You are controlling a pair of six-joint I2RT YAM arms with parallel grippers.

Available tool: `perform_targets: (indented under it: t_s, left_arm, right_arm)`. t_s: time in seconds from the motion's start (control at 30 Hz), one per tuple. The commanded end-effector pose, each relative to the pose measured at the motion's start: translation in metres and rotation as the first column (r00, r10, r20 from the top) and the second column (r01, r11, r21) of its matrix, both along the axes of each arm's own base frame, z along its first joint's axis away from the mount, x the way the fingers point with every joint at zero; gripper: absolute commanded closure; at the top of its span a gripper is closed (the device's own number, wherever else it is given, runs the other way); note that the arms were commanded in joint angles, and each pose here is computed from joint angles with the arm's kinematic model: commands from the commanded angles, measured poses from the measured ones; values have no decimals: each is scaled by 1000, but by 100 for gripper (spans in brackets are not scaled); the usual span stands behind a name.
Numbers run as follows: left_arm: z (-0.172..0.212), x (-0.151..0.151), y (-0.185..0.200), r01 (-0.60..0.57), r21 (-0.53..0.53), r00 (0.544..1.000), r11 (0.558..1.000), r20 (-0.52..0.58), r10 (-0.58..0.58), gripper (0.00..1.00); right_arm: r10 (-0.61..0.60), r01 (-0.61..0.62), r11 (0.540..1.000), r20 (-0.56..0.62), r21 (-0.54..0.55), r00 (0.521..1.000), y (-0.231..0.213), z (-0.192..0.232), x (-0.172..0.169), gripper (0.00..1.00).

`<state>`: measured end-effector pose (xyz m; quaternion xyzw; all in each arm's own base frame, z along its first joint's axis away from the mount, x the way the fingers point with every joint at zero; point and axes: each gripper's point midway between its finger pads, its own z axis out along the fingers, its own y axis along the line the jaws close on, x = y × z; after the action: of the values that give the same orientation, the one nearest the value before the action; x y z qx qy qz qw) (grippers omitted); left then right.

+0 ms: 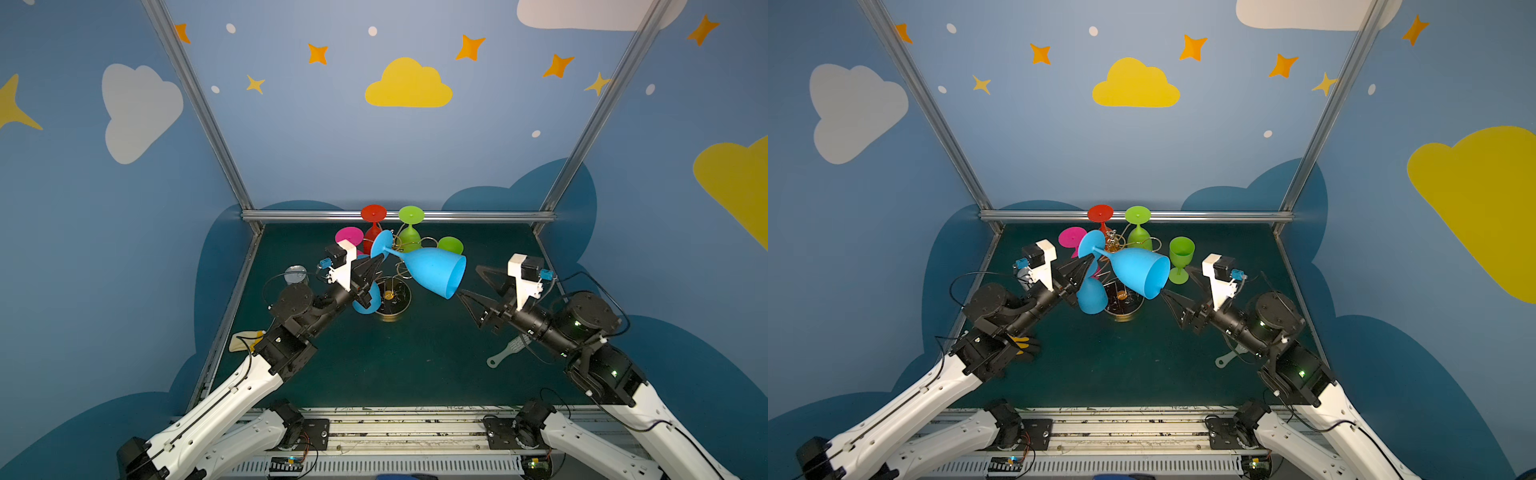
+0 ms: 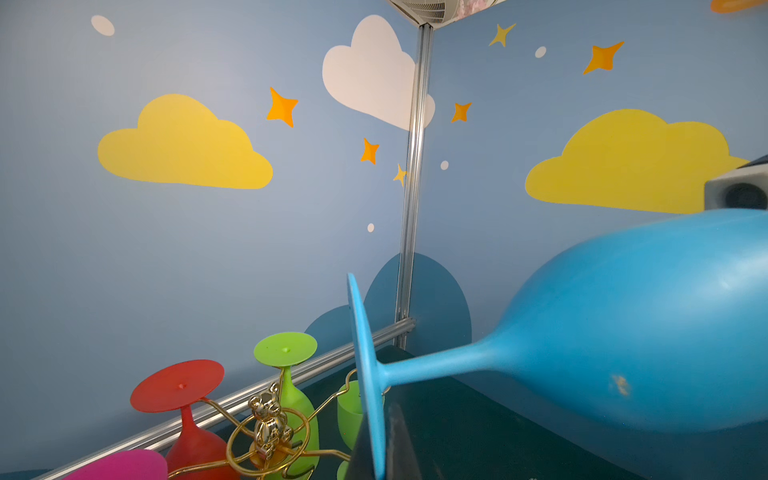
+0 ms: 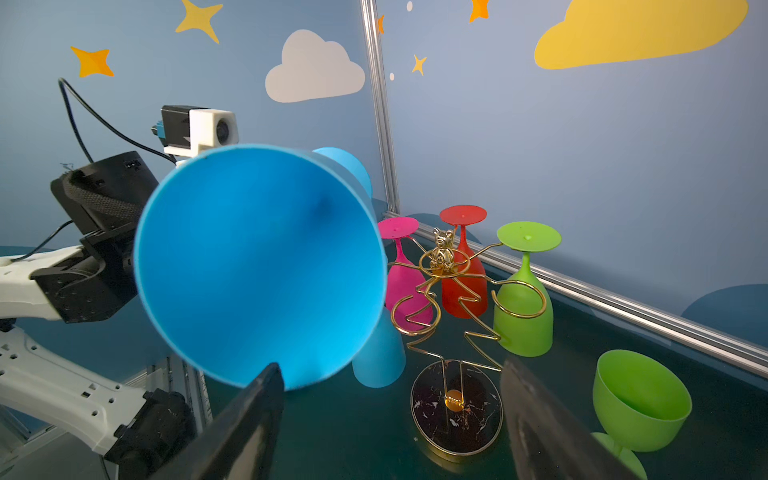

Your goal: Take the wine glass off the wine glass rack

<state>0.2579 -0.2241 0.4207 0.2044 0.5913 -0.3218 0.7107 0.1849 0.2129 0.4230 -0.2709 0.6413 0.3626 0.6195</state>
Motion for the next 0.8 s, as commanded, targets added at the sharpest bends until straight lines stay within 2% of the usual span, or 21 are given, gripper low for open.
perform_targets:
  t_s: [0.0,0.23,0.37,0.67,0.77]
  left_arm:
    - [9,-5,5,-5,-20,999,1000,38,5,97]
    - [4,-10,2,24,2,999,1000,45,-24,97]
    - [0,-12,-2,46,19,998,999,45,-47,97]
    - [-7,-9,-3,38,44,999,998,37,-40,97]
    - [-7,-8,-1,21,48,999,999,37,-23,92]
  right_arm:
    - [4,-5,999,26,38,1000,0,22,-1,20]
    - [5,-4,1000,-19,19,1000,11,16,12,24]
    - [26,-26,1000,-43,10,999,21,10,17,32]
    - [70,-69,998,-64,15,996,30,7,17,83]
    - [58,-57,998,-70,17,996,28,5,17,100]
